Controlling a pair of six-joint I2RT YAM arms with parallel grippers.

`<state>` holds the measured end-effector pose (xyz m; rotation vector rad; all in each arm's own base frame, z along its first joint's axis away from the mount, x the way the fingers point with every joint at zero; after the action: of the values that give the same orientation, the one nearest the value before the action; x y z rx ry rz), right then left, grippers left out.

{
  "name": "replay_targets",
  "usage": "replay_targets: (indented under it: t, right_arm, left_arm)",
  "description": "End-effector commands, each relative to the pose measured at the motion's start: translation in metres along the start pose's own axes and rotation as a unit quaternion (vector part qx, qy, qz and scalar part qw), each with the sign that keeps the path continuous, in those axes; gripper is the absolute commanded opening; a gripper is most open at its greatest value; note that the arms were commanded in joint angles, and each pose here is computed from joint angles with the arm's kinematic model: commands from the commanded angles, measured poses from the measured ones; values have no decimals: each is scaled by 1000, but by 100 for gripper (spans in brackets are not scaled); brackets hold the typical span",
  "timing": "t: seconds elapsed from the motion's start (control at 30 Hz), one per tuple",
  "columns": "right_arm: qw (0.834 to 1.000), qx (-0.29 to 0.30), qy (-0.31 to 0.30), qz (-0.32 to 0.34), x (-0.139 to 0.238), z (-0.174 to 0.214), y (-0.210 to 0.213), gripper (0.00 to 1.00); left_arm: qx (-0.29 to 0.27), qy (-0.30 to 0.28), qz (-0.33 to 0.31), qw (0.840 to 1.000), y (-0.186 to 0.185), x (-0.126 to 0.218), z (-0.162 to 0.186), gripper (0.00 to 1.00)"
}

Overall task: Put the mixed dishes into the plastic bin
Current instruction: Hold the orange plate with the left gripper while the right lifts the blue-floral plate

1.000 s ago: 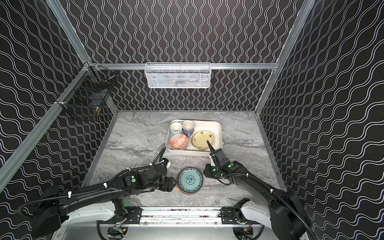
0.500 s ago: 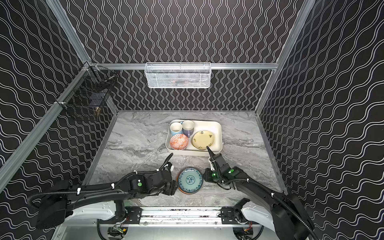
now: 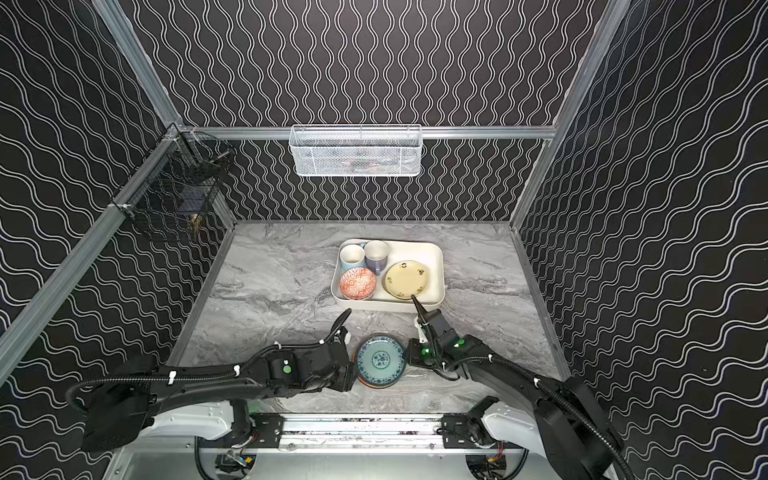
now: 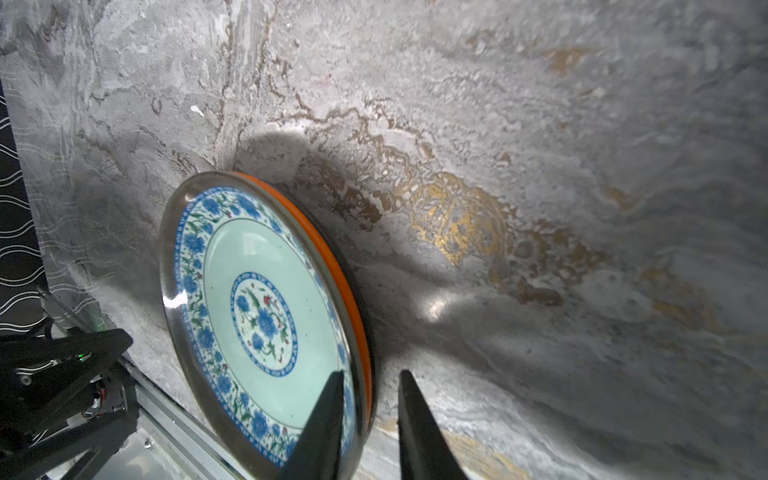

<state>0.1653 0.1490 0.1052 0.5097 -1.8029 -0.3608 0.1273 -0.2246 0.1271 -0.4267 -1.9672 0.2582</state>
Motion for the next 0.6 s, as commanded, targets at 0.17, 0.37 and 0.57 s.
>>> replay_targets:
  t: [0.17,0.37,0.57]
  right_arm:
    - [1000,2,-9,0,0,-3,2,1]
    - [1000,7,-17,3,9,-4,4,0]
    - [999,14,-32,-16,25,-7,13,0]
  left_arm:
    - [2,-9,5,1000,-6,-2,-5,61]
    - [-3,-15,-4,1000,-8,1,-8,61]
    - [-9,-35,-20,999,-8,15,-17,64]
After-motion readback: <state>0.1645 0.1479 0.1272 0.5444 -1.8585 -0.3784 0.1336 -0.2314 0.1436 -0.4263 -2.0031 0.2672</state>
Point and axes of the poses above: each gripper's point midway between its finger pads, its own x axis back along the fingers, its own y axis along the line the jaws close on, z = x × y, the point moved 8 cm from there along x, back along the fingers, and after that the axes turned 6 degrees about x, right-handed, at the moved point
